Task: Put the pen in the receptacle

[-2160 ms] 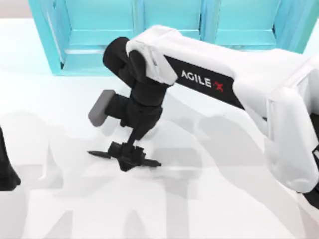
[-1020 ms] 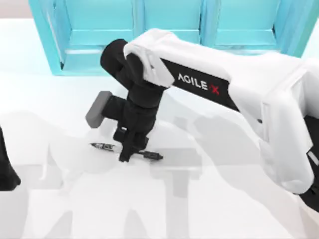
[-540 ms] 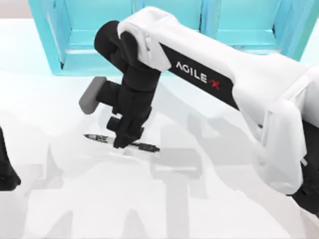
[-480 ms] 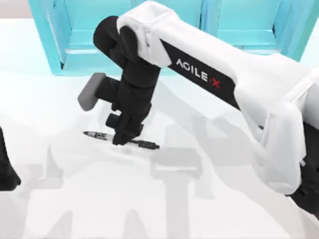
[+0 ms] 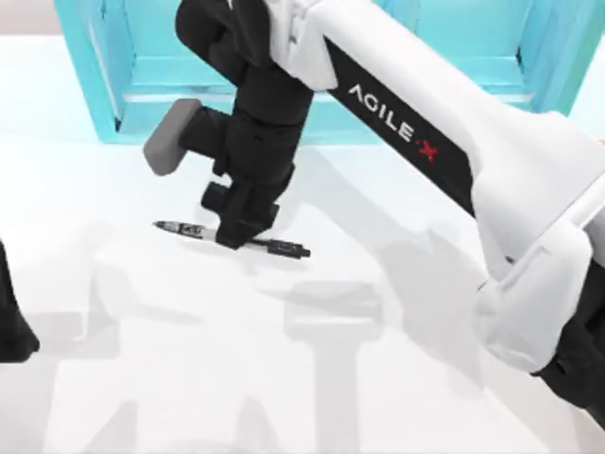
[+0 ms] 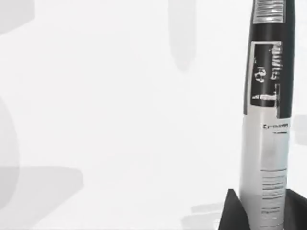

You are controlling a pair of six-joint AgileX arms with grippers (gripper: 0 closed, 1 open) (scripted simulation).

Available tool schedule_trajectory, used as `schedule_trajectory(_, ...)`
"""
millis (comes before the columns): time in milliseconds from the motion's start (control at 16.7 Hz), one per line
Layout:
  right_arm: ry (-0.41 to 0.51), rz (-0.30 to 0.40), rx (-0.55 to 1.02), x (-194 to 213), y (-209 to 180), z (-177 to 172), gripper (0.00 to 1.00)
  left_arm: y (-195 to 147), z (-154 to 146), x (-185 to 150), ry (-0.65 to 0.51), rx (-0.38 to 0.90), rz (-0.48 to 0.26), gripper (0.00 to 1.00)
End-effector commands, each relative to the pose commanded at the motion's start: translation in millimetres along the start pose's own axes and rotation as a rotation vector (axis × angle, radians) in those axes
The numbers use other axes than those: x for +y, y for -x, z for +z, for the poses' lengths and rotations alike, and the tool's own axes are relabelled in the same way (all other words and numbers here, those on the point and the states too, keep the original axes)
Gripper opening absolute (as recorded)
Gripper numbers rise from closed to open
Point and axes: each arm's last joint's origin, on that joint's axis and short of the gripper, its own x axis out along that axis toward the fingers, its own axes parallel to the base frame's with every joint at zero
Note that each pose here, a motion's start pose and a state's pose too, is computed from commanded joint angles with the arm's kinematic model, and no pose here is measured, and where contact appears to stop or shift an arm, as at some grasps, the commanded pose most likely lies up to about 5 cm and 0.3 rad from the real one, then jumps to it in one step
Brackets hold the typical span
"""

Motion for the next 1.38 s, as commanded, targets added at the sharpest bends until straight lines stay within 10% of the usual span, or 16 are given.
schedule_trajectory(360,0.001,-0.001,-0.002,1.3,1.8,0.2,0.0,0.0,0.0,0.0,0.0,0.0,0.0,1.0)
schedule_trajectory(600,-0.202,-0.026,0.069,-25.5,20.3,-28.4,0.0,0.0,0.0,0.0,0.0,0.0,0.0,1.0)
schedule_trajectory(840,-0.675,-0.112,0.164,-74.0,67.5,-97.0,0.0,0.0,0.0,0.0,0.0,0.0,0.0,1.0)
schedule_trajectory(1380,-2.118,-0.457,0.195,-133.0,164.2,-301.2,0.0,0.0,0.0,0.0,0.0,0.0,0.0,1.0)
